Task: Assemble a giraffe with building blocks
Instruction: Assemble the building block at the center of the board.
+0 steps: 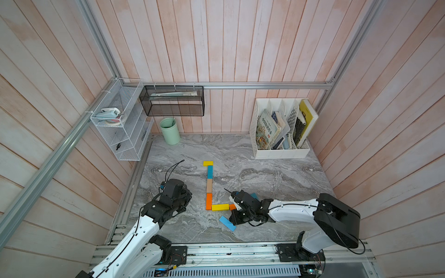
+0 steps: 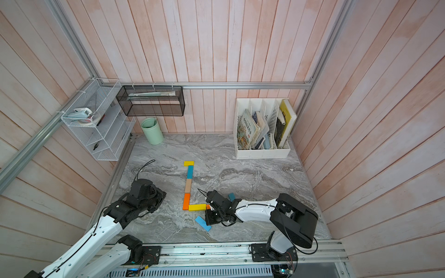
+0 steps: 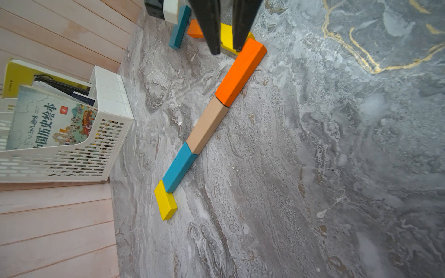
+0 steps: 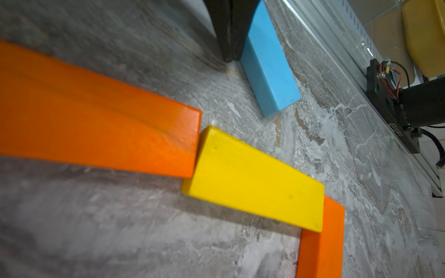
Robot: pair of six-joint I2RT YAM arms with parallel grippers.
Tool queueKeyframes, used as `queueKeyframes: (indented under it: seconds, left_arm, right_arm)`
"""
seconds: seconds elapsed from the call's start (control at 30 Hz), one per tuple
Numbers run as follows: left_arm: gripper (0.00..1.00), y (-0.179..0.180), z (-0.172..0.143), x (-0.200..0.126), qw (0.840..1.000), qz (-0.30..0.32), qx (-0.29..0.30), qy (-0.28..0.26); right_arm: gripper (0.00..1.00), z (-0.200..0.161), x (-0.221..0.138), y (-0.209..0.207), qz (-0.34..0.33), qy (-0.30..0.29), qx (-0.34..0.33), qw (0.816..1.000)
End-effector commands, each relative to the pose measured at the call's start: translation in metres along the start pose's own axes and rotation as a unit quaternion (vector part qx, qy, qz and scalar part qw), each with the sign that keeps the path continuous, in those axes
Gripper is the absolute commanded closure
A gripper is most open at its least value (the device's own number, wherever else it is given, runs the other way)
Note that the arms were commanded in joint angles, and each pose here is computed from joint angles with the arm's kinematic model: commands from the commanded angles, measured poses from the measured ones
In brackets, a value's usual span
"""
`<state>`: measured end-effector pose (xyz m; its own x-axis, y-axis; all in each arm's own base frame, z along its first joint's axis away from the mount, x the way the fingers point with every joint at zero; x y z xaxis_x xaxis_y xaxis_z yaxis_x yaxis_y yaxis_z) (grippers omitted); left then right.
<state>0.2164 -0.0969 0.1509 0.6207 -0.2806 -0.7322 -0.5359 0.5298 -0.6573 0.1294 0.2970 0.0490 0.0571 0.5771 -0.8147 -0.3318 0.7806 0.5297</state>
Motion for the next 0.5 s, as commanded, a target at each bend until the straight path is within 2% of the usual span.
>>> queueKeyframes:
  seconds: [0.0, 0.2, 0.47]
  left_arm:
    - [0.85, 0.007, -0.002, 0.0, 1.0, 0.005, 0.006, 0.006]
    - [0.85, 0.008, -0.003, -0.002, 1.0, 0.001, 0.004, 0.007]
    - [0.85, 0.009, -0.003, -0.007, 1.0, -0.001, 0.003, 0.003]
  right_arm:
    - [1.0, -0.009, -0.008, -0.011, -0.025, -0.002, 0.016, 1.0]
    - [1.0, -0.019, -0.011, -0.009, -0.026, 0.007, 0.012, 1.0]
    - [1.0, -0.037, 0.003, 0.011, -0.017, 0.038, -0.01, 0.999]
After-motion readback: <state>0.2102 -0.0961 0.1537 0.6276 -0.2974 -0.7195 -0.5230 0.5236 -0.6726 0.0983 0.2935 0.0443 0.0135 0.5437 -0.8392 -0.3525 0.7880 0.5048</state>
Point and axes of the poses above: each gripper's point midway between its finger pads, its own x axis out along the fingers, its own y axis along the line the jaws close on, z = x × y, the point moved 3 cm from there along -x, back along the fingers
